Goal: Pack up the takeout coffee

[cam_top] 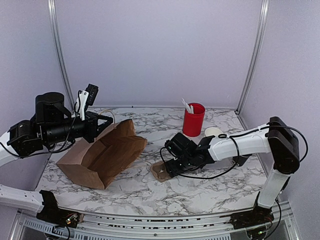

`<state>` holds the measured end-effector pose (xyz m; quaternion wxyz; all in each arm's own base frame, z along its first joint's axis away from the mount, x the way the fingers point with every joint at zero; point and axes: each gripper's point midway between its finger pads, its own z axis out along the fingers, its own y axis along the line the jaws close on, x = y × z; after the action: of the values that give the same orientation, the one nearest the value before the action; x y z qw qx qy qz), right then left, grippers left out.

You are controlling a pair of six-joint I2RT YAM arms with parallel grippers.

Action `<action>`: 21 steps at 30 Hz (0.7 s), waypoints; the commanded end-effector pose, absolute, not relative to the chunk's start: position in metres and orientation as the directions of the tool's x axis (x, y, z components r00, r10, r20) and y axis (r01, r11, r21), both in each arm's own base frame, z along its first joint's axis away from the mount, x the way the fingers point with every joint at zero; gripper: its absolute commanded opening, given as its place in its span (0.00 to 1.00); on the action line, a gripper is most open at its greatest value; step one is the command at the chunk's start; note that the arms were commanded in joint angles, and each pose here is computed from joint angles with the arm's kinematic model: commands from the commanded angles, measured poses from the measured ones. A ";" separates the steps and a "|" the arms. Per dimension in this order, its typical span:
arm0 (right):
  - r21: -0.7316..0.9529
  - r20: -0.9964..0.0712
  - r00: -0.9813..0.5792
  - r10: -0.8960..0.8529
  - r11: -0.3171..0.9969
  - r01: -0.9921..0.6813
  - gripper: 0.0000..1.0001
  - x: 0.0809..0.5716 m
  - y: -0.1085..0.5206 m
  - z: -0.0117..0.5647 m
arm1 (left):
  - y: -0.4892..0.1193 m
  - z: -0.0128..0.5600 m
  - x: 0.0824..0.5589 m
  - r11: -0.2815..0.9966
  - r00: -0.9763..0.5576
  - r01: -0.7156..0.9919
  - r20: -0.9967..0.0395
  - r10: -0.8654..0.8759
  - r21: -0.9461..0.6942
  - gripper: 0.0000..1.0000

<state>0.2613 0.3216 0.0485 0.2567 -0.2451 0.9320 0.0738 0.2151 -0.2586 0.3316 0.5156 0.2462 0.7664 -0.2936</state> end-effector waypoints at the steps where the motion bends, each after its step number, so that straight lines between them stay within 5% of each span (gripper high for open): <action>1: 0.015 -0.545 -0.730 -0.413 0.865 -0.501 0.73 0.275 0.335 0.052 | -0.258 0.342 0.217 0.708 -0.325 0.673 -0.946 0.023 -0.213 0.00; 16: 0.030 -0.574 -0.721 -0.387 0.871 -0.491 0.46 0.276 0.335 0.076 | -0.261 0.345 0.220 0.711 -0.317 0.669 -0.949 0.009 -0.217 0.00; 21: 0.024 -0.616 -0.693 -0.375 0.870 -0.492 0.45 0.276 0.334 0.109 | -0.262 0.345 0.223 0.715 -0.311 0.667 -0.950 0.011 -0.210 0.00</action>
<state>0.2655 0.3247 0.0559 0.2634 -0.2470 0.9296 0.0744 0.2194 -0.2594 0.3362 0.5269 0.2334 0.7611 -0.2978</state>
